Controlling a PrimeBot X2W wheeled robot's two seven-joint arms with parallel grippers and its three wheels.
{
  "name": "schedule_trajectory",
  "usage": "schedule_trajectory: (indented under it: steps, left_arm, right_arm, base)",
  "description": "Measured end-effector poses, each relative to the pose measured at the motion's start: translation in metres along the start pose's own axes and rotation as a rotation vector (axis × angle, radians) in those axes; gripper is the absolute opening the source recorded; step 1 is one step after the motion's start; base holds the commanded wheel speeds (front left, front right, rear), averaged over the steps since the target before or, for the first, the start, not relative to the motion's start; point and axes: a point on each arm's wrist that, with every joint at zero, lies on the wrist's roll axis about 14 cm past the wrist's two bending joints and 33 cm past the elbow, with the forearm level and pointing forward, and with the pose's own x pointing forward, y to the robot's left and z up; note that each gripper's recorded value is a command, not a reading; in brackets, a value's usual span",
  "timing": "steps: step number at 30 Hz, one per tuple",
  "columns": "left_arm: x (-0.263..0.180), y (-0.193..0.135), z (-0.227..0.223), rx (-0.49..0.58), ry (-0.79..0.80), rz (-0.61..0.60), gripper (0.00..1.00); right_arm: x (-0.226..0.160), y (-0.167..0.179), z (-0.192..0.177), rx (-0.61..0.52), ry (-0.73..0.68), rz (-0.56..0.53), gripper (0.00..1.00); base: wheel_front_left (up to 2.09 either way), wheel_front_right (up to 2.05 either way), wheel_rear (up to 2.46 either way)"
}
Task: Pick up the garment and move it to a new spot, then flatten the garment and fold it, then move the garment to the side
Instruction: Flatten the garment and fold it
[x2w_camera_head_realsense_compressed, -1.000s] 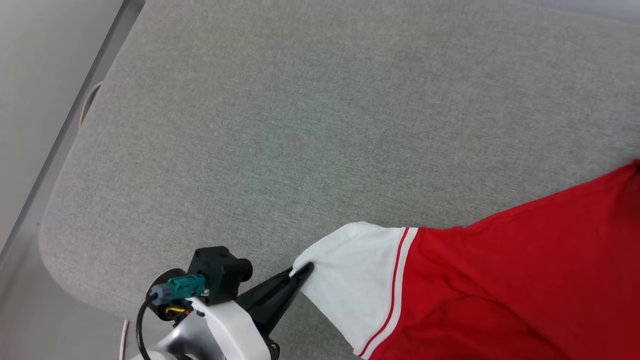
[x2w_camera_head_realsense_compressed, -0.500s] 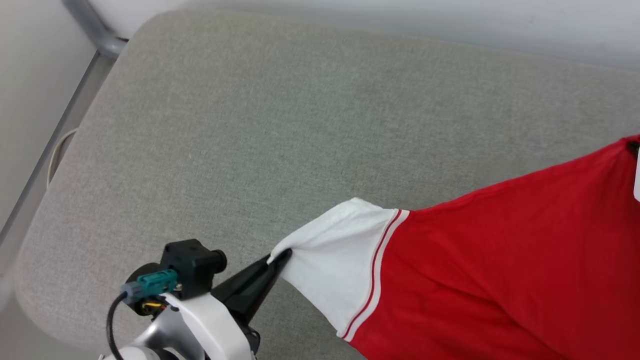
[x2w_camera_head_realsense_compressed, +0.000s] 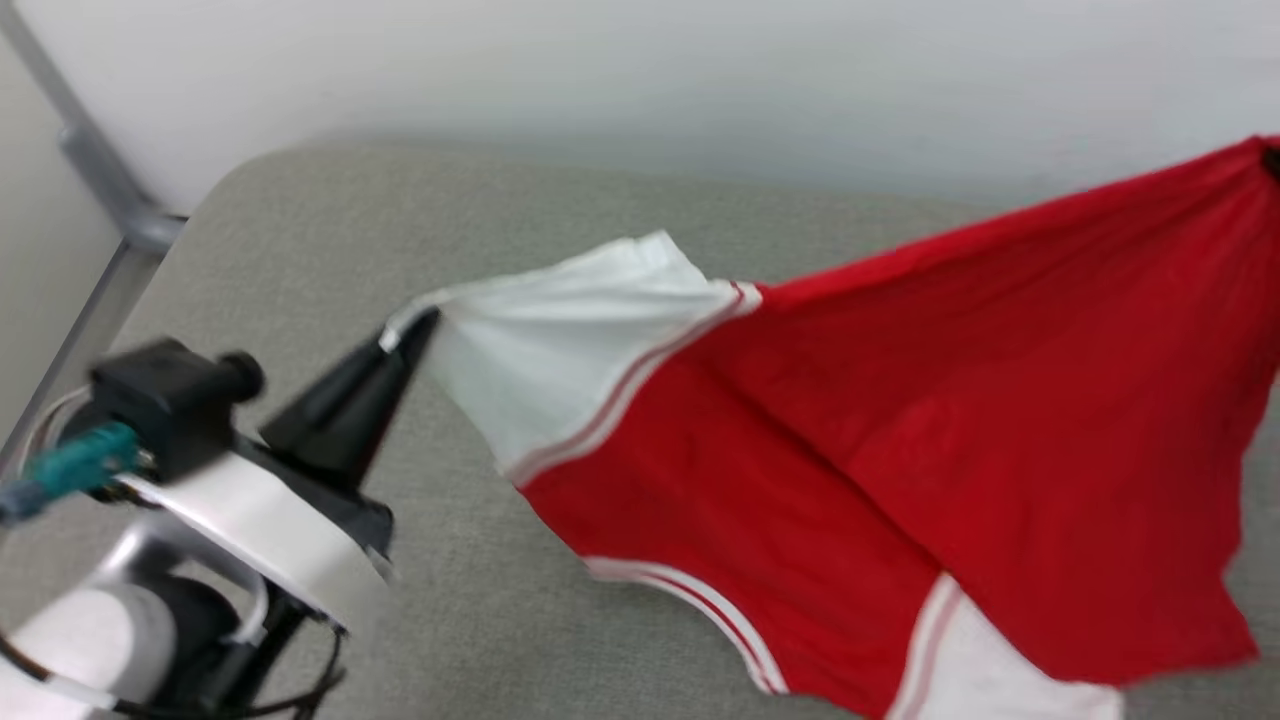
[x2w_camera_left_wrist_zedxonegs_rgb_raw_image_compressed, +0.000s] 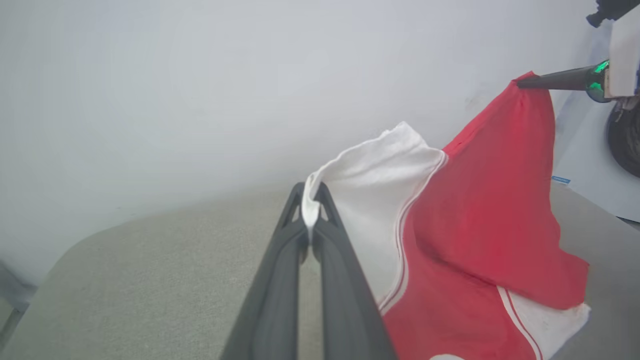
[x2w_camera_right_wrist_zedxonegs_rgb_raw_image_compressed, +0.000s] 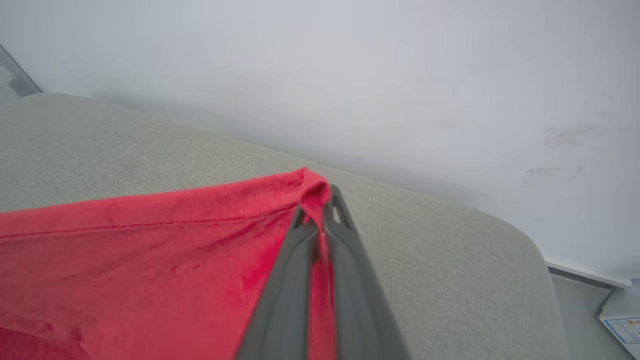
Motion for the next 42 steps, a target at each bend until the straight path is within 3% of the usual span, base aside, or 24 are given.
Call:
schedule_trajectory:
  steps: [11, 21, 33, 42]
  left_arm:
    - [0.024, 0.005, 0.108, 0.132, -0.307, -0.012, 0.00]
    - [0.044, 0.004, 0.176, 0.244, -0.505, -0.007, 0.00]
    - [0.093, 0.021, 0.217, 0.379, -0.584, -0.009, 0.00]
    - [0.169, 0.067, 0.205, 0.492, -0.479, 0.029, 0.00]
  right_arm:
    - [-0.073, -0.017, 0.072, -0.041, -0.251, -0.049, 0.00]
    - [-0.107, -0.022, 0.108, -0.076, -0.393, -0.076, 0.00]
    - [-0.089, -0.042, 0.132, -0.082, -0.474, -0.116, 0.00]
    - [-0.022, -0.067, 0.138, -0.112, -0.469, -0.166, 0.00]
  base:
    - [0.00, 0.00, 0.00]
    - [0.00, 0.00, 0.00]
    - [0.00, 0.00, 0.00]
    - [0.00, 0.00, 0.00]
